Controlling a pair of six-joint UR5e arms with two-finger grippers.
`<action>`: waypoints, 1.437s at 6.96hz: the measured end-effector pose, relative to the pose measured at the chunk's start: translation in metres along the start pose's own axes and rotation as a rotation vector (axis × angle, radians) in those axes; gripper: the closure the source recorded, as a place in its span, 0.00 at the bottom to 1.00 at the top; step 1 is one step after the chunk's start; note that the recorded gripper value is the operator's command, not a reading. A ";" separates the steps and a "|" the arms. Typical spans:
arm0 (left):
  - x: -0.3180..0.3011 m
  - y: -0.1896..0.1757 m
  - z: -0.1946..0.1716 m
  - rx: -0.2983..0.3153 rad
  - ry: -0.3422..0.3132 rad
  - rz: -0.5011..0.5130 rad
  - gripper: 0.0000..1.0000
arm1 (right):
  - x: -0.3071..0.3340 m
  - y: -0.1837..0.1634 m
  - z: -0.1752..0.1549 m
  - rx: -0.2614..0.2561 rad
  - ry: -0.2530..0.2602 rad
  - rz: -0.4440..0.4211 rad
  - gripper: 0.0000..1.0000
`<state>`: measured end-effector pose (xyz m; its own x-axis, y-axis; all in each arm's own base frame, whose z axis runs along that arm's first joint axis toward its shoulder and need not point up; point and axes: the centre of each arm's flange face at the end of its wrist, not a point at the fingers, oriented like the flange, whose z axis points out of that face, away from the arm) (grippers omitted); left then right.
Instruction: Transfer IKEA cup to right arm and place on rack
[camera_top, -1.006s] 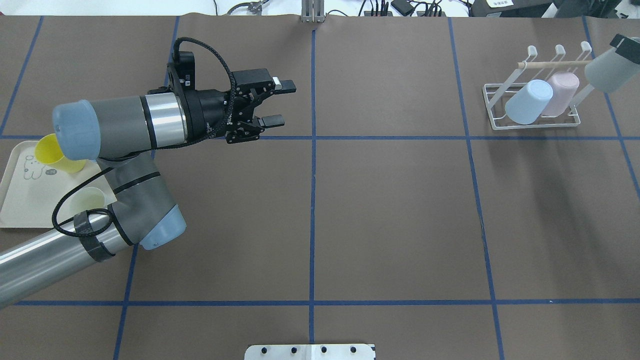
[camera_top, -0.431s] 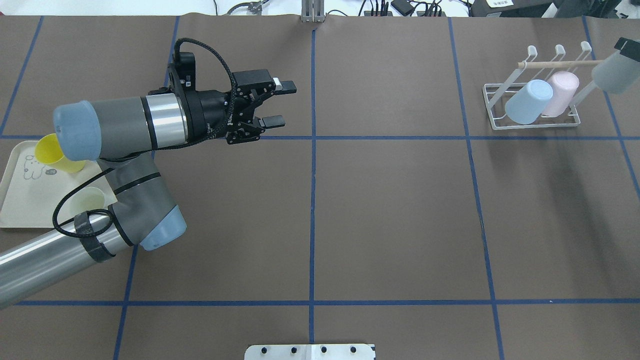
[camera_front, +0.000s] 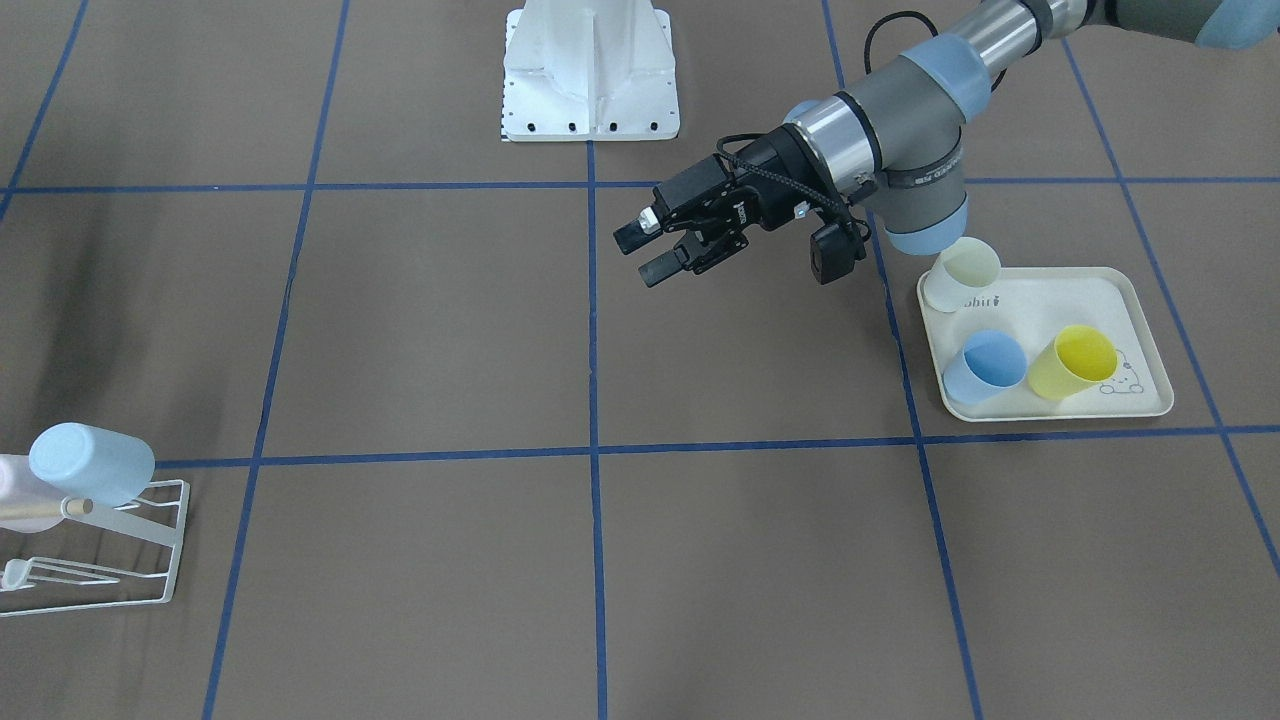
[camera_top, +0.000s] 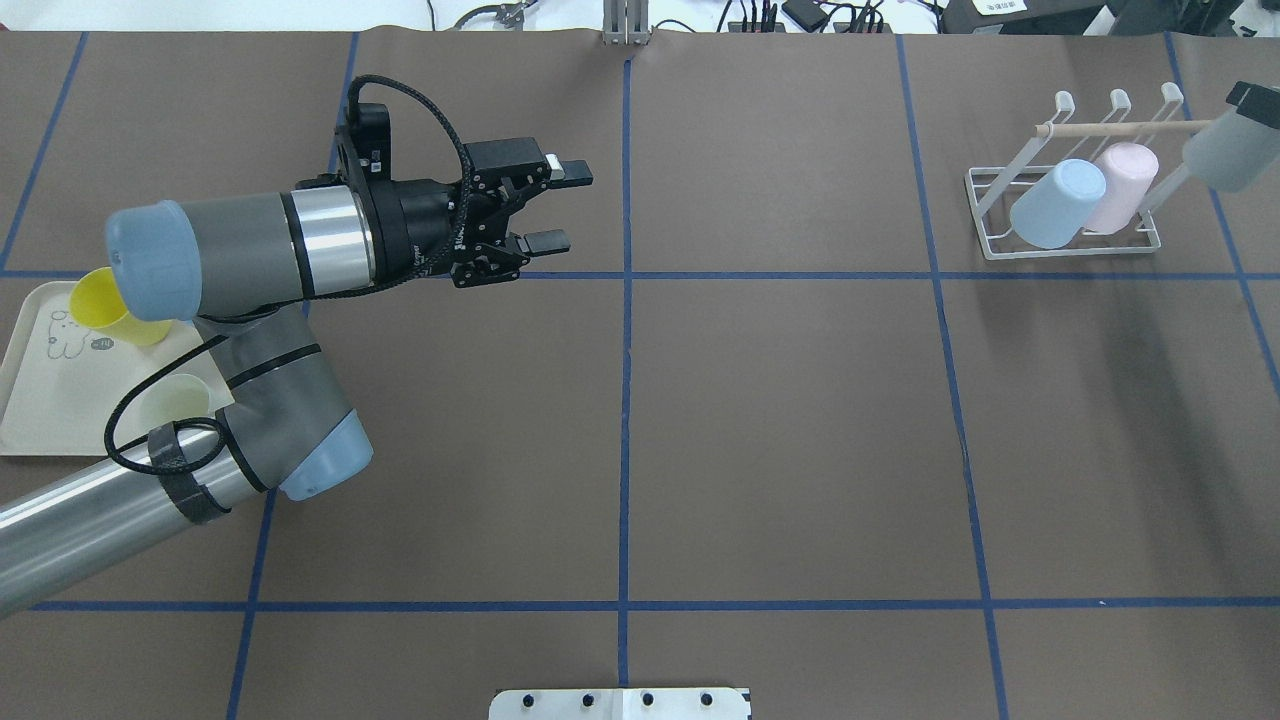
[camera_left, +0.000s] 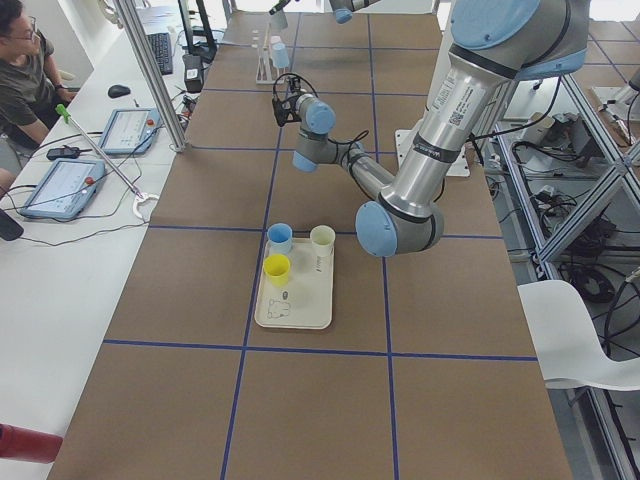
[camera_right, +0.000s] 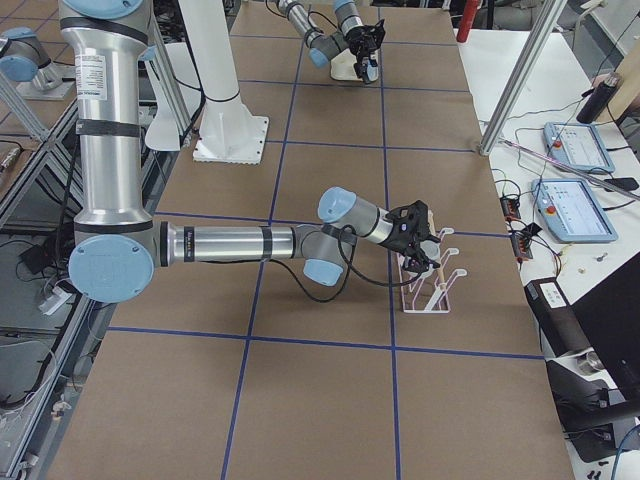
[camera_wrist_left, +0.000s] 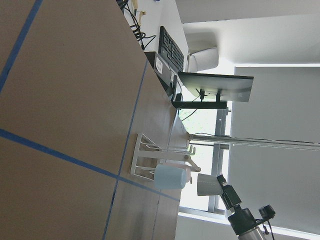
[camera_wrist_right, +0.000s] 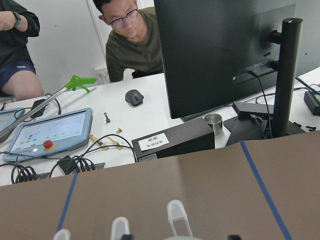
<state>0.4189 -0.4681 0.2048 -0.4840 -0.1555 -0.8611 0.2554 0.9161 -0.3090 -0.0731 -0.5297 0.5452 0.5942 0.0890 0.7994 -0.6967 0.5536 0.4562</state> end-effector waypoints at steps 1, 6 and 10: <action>0.000 0.000 0.000 0.000 0.000 0.000 0.09 | 0.001 0.000 0.005 -0.003 0.003 0.000 1.00; 0.000 -0.001 0.000 0.002 -0.001 0.001 0.09 | 0.017 0.010 0.026 -0.004 0.002 0.001 1.00; 0.000 -0.001 0.000 0.002 0.000 0.002 0.09 | 0.016 0.013 0.030 -0.003 -0.007 0.009 1.00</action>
<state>0.4183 -0.4690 0.2051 -0.4836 -0.1540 -0.8617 0.2577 0.9157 -0.3083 -0.0847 -0.5461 0.5756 0.5852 0.0877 0.8062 -0.7006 0.5554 0.4481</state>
